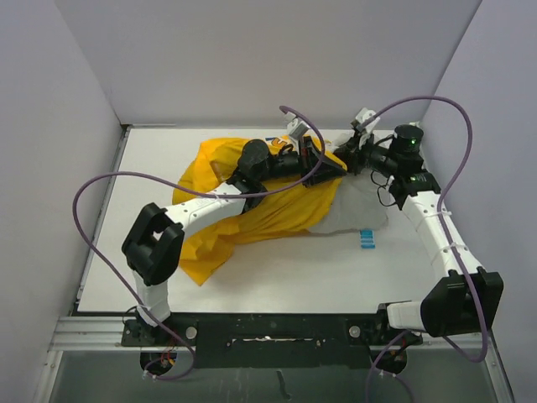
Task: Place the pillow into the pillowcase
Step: Stuff the pillow into the pillowcase.
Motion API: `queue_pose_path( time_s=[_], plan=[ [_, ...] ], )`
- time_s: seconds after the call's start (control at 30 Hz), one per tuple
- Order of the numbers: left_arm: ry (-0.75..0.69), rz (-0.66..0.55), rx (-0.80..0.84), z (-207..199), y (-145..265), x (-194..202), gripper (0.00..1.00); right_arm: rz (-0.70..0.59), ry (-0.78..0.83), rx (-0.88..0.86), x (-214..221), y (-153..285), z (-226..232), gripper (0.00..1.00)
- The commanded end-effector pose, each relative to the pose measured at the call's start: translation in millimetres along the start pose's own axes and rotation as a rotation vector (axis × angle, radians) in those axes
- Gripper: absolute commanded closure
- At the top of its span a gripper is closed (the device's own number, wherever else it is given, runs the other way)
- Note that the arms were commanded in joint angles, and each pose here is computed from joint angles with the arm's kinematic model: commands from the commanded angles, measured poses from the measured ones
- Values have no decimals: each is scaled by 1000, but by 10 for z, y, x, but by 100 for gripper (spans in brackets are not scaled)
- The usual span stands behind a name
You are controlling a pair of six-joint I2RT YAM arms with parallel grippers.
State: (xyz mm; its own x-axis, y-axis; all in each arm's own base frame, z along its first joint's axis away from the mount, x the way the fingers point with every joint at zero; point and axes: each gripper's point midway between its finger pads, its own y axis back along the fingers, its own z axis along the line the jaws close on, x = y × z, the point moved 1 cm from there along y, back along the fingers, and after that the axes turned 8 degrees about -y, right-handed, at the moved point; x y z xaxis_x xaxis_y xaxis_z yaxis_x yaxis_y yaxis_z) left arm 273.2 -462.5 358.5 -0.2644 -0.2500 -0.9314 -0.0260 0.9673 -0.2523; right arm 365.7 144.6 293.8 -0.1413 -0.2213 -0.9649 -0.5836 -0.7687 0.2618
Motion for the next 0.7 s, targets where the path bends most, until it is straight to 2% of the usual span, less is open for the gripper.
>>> queue_pose_path(
  time_s=[0.0,0.13,0.23,0.3,0.37,0.4,0.47,0.53,0.6,0.67],
  plan=[
    [64,-72,131,17,40,-19,100,-276,-251,-45,-416,-126,10,100],
    [210,-31,18,584,350,487,100,-117,-254,-21,583,-282,116,99],
    [262,-5,-74,886,490,718,100,-2,-232,-59,1014,-276,224,88],
    [282,3,-135,1070,540,754,100,34,-200,-91,989,-213,233,81],
    [276,14,-174,1208,544,705,100,48,-133,-105,822,-140,191,69],
    [270,20,-200,1291,548,660,100,46,-93,-90,704,-80,126,61],
    [242,34,-249,1432,539,546,100,1,-8,-21,335,112,-100,37],
    [209,40,-307,1572,541,409,100,-45,73,44,-44,363,-324,21],
    [196,44,-358,1692,556,298,100,-47,159,57,-280,575,-400,11],
    [173,34,-361,1734,539,157,100,-23,262,-31,-351,691,-259,2]
  ],
)
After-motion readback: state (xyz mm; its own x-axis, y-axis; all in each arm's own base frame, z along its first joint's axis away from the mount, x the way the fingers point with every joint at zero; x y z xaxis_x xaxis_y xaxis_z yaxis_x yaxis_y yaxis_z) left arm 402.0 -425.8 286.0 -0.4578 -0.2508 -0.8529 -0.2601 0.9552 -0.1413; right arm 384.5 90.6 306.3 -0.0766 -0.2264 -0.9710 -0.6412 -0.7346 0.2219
